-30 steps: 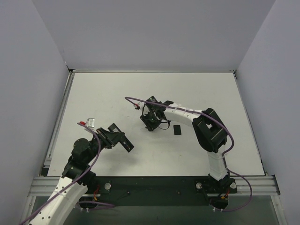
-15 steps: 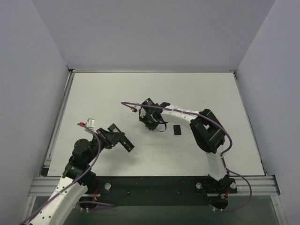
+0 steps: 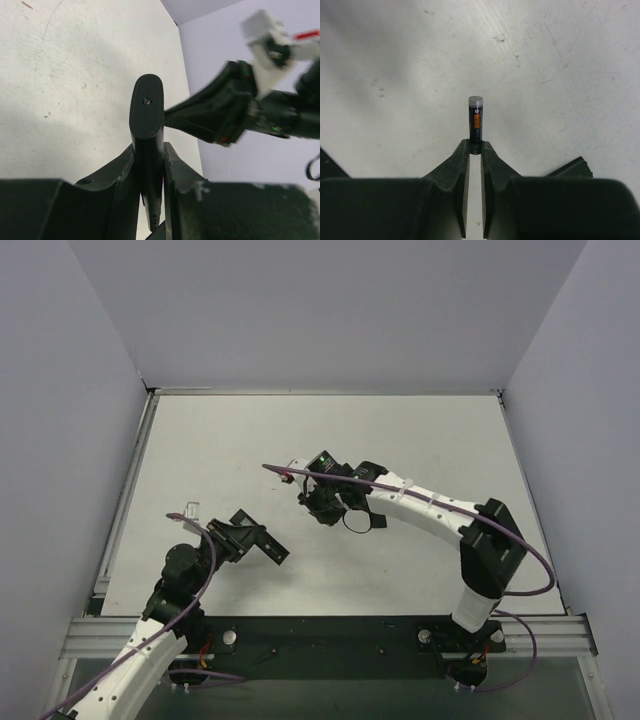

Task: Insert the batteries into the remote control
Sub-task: Pick up the battery from the center of the board, then load the battery into the remote control.

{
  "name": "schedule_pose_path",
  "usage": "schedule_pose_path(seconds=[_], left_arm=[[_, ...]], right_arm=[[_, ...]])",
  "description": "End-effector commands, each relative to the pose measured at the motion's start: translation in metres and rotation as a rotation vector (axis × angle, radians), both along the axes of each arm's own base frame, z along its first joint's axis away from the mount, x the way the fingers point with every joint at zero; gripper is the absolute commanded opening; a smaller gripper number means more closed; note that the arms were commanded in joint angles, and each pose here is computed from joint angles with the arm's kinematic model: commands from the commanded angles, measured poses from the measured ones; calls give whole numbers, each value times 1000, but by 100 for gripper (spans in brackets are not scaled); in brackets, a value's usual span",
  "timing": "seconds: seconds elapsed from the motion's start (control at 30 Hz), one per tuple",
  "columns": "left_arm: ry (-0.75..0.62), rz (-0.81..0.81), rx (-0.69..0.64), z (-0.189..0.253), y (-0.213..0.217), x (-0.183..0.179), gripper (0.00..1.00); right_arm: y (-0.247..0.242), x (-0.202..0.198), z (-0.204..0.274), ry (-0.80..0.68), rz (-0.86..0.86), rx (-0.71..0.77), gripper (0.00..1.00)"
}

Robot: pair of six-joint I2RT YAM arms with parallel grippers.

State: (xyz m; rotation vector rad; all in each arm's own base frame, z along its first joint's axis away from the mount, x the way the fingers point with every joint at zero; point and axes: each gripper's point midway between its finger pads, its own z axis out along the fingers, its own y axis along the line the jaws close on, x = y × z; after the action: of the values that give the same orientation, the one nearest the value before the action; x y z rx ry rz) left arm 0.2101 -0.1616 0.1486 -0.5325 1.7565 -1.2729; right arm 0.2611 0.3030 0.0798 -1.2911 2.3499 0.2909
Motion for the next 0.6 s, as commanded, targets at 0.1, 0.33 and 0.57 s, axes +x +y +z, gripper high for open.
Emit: schedule_pose_path(seconds=[0.1,0.33,0.57], left_arm=[[-92,40,-126,27,3,6,0],[-122,39,-185,35,3,7,0],[-127,37,-208,39,3,7,0]], right_arm=[[16,-60,94,-29,74,109,0],[36,-93,121,-2,115,113,0],[47,-104,123,50,97,98,0]])
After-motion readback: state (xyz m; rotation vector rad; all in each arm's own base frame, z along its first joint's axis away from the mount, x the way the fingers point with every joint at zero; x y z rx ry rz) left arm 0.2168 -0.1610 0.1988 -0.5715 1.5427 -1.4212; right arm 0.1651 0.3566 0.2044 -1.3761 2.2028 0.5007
